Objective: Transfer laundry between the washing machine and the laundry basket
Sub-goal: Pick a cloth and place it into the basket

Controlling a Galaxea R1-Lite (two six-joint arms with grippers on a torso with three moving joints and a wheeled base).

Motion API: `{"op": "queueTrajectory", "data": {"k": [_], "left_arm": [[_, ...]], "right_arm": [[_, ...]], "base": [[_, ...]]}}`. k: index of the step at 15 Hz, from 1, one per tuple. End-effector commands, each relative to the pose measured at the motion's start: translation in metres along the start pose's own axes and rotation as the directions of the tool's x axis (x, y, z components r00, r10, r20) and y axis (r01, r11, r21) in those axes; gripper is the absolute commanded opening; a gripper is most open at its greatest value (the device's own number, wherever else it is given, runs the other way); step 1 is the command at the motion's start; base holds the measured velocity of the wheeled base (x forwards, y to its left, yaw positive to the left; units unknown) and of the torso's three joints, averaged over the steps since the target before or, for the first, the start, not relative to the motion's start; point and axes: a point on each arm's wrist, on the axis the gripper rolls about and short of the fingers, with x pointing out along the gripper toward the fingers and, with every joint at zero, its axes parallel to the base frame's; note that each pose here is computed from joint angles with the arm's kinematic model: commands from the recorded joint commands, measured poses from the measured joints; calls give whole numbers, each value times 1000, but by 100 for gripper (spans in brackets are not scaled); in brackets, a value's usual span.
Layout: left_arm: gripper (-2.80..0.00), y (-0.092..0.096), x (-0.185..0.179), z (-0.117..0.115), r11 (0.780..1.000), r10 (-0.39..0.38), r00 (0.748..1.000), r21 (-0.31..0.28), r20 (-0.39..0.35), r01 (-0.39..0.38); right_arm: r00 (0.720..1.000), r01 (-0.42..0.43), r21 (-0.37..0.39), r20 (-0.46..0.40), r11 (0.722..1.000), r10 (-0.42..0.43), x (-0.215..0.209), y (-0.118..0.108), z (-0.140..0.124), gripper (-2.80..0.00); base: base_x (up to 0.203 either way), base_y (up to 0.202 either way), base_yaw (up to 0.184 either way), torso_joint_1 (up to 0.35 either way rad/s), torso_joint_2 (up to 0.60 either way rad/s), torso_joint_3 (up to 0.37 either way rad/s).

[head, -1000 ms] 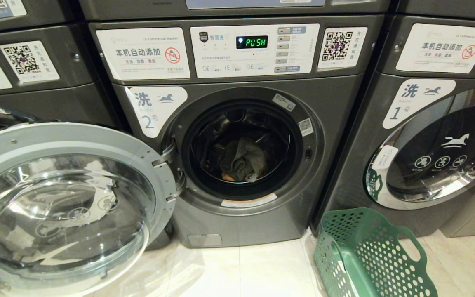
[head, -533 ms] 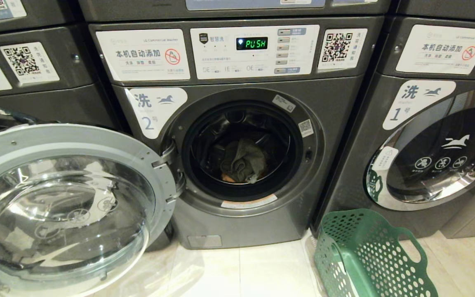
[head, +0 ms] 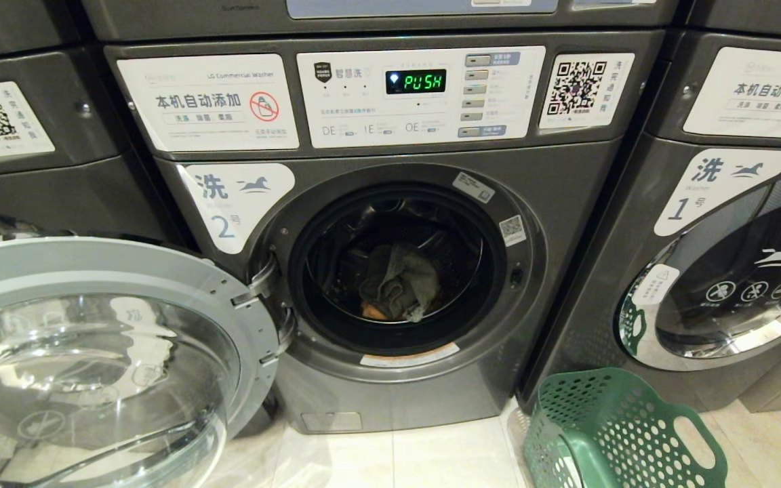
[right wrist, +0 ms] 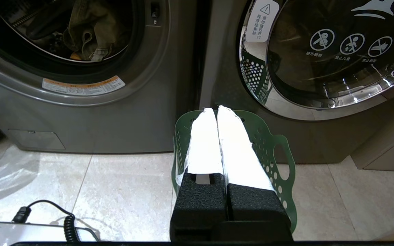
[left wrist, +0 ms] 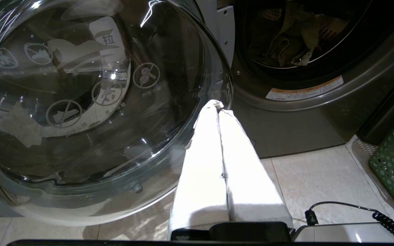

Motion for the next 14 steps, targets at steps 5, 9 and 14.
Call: {"op": "queueTrajectory", "data": {"k": [5,9,14], "left_arm": [[-280,0,0,0,1000,0,1000,0,-1,0],[-280,0,0,0,1000,0,1000,0,-3,0],[-280,0,0,0,1000,-1,1000,2,-3,1]], "right_arm": [[1000,-4,-4,-1,1000,4,0,0,0,-280],[1000,-2,-2,-1,1000,2,0,0,0,-280],[1000,-1,3,-1,1000,1,0,0,0,-280]], "base": [[0,0,0,0,0,0],[0,-7,113,0,1,3],[1,-8,161,1,2,2]]}}
